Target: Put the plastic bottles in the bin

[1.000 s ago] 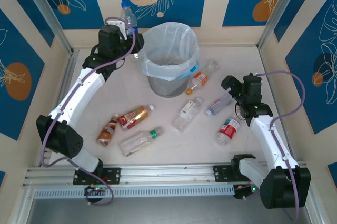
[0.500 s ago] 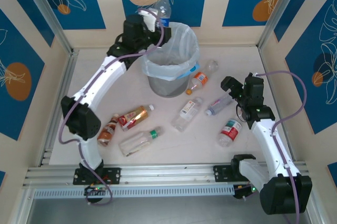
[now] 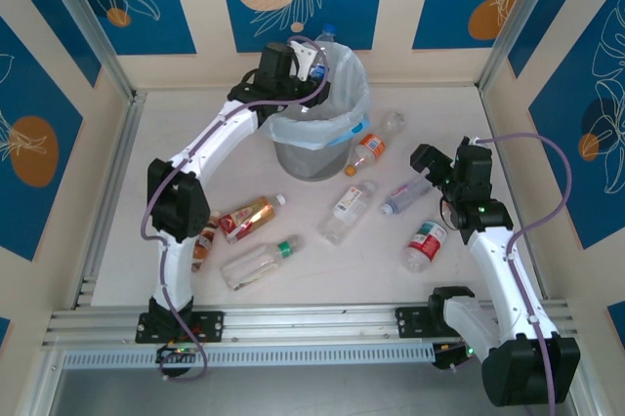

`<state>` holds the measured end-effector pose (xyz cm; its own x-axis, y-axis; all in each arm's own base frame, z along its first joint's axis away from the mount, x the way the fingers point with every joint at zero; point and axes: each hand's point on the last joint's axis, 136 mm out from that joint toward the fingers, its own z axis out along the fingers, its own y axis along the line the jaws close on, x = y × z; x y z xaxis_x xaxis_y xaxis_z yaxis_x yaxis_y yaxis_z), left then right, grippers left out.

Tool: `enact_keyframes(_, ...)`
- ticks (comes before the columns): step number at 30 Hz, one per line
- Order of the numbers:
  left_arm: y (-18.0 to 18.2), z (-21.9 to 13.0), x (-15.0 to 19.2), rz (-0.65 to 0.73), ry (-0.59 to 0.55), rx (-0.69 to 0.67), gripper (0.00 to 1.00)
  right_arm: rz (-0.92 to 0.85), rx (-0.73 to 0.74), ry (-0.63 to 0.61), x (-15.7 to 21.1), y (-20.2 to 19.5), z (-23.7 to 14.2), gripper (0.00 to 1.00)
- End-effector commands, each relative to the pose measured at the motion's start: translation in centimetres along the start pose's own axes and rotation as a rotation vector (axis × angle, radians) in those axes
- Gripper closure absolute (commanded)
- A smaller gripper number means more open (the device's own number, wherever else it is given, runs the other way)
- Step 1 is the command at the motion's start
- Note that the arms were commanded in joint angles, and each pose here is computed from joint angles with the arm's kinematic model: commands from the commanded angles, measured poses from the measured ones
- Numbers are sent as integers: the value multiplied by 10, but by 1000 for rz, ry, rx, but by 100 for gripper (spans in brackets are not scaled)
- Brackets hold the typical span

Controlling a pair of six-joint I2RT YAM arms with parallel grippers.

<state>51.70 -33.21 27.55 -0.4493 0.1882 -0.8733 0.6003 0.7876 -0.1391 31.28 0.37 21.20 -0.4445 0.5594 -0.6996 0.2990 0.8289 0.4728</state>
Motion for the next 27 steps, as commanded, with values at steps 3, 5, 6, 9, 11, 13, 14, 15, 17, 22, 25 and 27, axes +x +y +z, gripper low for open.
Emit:
enact_keyframes(3, -3, 10, 9, 36, 42, -6, 44, -16, -8, 2, 2, 2, -2, 1)
enact_keyframes(5, -4, 16, 18, 40, 66, 1, 44, -16, -3, -1, 2, 1, -2, 1)
enact_keyframes(6, -5, 18, 20, 49, 73, 2, 43, -18, -1, -2, 2, 0, -2, 0)
enact_keyframes(9, -4, 27, 32, 87, 109, -14, 42, -17, 12, -1, 2, -2, -1, 0)
enact_keyframes(11, -4, 30, 37, 103, 133, -25, 39, -17, 15, 1, 3, -3, -1, 0)
enact_keyframes(13, -3, 31, 38, 106, 140, -31, 34, -20, 18, 4, 4, -3, -1, 1)
enact_keyframes(14, -3, 30, 38, 106, 143, -33, 31, -19, 24, 5, 4, -5, -1, 1)
enact_keyframes(15, -4, 30, 38, 107, 141, -33, 29, -19, 25, 5, 4, -5, -2, 1)
enact_keyframes(17, -3, 29, 37, 107, 142, -38, 26, -15, 34, 4, 5, -7, -2, 1)
enact_keyframes(22, -4, 25, 36, 99, 146, -38, 21, -12, 44, 4, 5, -8, -2, 0)
enact_keyframes(25, -4, 23, 35, 90, 142, -35, 20, -12, 49, 4, 5, -10, -2, 0)
enact_keyframes(27, -5, 21, 33, 88, 136, -32, 19, -12, 54, 4, 6, -11, -2, 0)
